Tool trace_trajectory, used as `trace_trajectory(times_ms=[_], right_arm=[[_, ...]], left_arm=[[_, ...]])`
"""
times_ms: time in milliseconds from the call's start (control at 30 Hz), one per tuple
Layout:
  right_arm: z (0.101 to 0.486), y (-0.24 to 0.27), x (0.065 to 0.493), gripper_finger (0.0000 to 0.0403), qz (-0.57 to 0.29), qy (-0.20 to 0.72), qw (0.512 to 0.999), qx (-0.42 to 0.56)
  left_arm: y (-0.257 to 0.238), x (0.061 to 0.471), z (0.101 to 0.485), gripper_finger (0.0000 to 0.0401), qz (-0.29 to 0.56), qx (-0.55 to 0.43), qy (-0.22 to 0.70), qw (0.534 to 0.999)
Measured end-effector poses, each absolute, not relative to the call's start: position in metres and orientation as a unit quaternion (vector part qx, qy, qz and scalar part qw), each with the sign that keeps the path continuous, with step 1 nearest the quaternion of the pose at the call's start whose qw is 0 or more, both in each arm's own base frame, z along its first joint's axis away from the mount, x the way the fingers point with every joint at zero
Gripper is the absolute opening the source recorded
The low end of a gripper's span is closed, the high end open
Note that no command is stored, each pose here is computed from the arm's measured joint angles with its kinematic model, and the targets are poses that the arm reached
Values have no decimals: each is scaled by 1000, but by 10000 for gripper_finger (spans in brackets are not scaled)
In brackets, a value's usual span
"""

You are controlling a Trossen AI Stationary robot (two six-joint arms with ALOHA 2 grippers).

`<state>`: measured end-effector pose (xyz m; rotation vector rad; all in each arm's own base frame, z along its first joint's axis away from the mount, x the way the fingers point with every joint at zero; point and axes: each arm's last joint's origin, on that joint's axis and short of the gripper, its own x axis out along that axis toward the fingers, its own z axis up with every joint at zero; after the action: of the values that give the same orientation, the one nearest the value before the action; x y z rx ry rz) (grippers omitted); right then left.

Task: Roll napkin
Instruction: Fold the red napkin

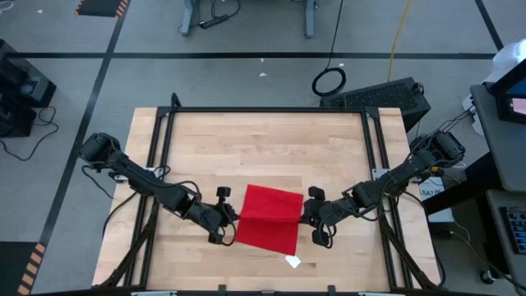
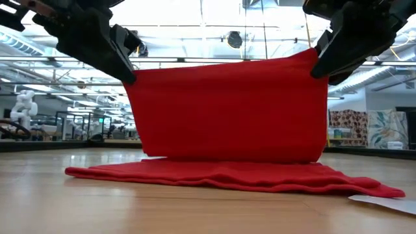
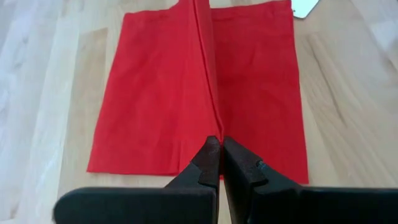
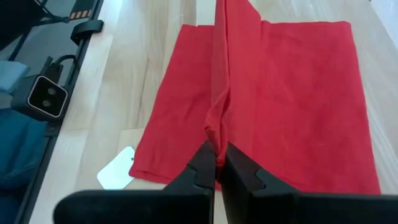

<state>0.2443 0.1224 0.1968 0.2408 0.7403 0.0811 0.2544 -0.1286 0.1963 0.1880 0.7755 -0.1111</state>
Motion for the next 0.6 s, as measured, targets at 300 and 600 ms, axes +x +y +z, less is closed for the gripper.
trace_trajectory(times_ms=[300, 600], right_arm=[[197, 122, 244, 4, 40, 359, 925, 118], [197, 123, 244, 4, 40, 359, 925, 118]], left_arm=[[-127, 254, 196, 11, -33, 111, 376, 919], [-125, 253, 195, 11, -20, 125, 378, 917]])
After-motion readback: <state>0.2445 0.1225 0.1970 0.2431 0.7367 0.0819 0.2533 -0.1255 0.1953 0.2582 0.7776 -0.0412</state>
